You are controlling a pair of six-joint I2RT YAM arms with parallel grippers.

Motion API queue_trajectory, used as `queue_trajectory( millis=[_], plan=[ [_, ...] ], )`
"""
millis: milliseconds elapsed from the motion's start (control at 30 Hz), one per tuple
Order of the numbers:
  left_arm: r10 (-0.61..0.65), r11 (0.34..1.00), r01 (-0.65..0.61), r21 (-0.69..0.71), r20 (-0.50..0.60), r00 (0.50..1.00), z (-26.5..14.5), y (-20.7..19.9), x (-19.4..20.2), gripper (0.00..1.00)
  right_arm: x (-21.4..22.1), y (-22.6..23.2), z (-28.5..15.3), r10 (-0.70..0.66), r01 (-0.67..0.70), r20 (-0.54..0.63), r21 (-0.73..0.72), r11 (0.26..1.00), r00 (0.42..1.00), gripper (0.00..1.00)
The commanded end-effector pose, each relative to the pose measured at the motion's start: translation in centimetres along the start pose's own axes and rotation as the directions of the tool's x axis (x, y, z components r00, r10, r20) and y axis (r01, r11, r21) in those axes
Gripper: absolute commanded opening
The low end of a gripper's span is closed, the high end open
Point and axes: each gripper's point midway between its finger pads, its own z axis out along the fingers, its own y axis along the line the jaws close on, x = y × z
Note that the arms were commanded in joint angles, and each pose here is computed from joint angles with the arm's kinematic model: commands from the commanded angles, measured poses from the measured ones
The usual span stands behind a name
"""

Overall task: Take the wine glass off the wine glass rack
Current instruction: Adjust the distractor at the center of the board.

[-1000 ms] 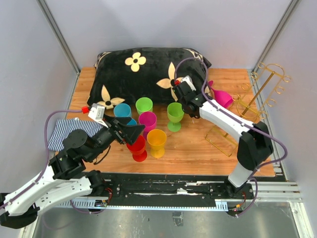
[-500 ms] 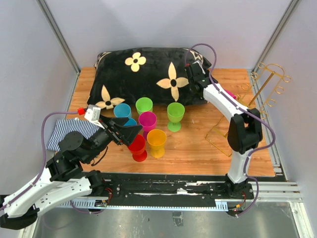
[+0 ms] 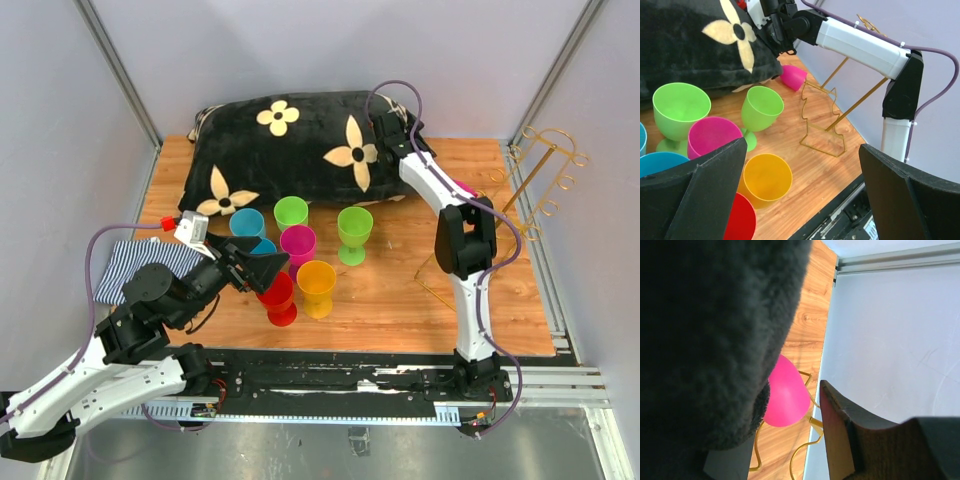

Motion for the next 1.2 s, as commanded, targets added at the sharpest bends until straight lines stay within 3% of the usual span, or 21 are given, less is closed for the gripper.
queue_trajectory(
  millis=[0,467,800,1000,1167],
  plan=[
    [0.034,0.999,-0.034,-0.029,0.02,0.999,0.0,0.5,-0.7,1.0,2.4,0.9,3.0,-0.051,0.052,-0.08,0.014,0.999,0.996,0.51],
    [0.04,0.999,-0.04,-0.015,0.0,0.999,0.8,0.1,-0.2,1.0,0.3,-6.5,-3.3,0.02,-0.026,0.049,0.134,0.991,0.999,0.52],
    [0.036,0.999,-0.036,-0.014,-0.002,0.999,-0.1,0.2,-0.3,1.0,5.7,-1.6,2.9,-0.108,0.12,-0.134,0.083,0.989,0.985,0.55],
    [0.03,0.999,-0.029,-0.033,0.036,0.999,-0.5,0.7,-1.0,1.0,6.0,1.1,3.9,-0.086,0.077,-0.109,-0.081,0.994,0.99,0.55],
    [0.036,0.999,-0.035,-0.034,0.02,0.999,-0.3,0.8,-0.6,1.0,8.0,3.4,4.9,-0.069,0.026,-0.183,-0.226,0.974,0.981,0.57]
  ],
)
